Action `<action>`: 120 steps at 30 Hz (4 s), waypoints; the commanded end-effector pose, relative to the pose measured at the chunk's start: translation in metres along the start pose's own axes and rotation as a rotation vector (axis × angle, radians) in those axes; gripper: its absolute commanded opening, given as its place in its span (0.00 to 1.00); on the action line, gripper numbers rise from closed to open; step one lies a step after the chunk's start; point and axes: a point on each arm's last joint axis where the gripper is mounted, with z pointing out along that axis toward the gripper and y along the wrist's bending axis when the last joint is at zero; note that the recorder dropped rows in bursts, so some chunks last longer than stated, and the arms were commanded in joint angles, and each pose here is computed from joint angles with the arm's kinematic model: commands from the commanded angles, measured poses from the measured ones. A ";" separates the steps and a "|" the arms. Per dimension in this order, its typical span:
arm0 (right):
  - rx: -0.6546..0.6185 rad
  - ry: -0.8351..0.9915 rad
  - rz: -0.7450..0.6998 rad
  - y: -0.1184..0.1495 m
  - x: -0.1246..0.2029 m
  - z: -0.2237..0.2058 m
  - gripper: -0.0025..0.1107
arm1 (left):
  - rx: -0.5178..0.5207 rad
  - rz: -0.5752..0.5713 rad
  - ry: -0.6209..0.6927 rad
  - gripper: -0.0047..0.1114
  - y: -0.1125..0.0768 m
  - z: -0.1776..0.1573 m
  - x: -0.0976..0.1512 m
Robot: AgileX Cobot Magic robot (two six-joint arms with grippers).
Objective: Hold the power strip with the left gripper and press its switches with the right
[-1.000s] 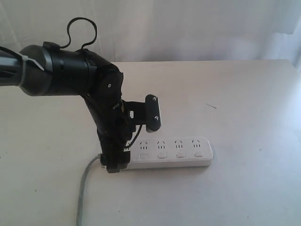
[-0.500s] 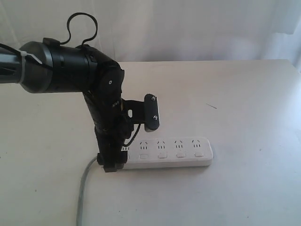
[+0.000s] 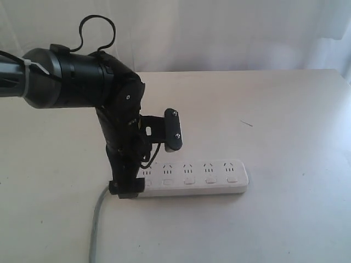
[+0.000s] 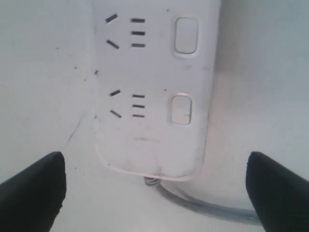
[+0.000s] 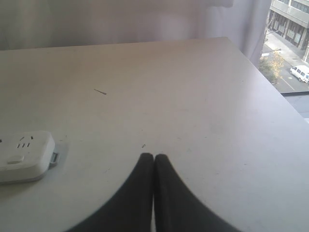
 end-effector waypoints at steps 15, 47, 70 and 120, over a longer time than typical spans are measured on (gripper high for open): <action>-0.003 -0.006 0.005 0.000 0.001 0.000 0.02 | 0.049 0.109 0.009 0.94 0.004 0.033 -0.012; -0.003 -0.006 0.005 0.000 0.001 0.000 0.02 | 0.267 0.143 0.057 0.94 0.006 0.080 -0.007; -0.003 -0.006 0.005 0.000 0.001 0.000 0.02 | 0.275 0.110 0.067 0.18 0.005 0.082 -0.007; -0.003 -0.006 0.005 0.000 0.001 0.000 0.02 | 0.359 0.230 -0.226 0.04 0.020 0.056 0.005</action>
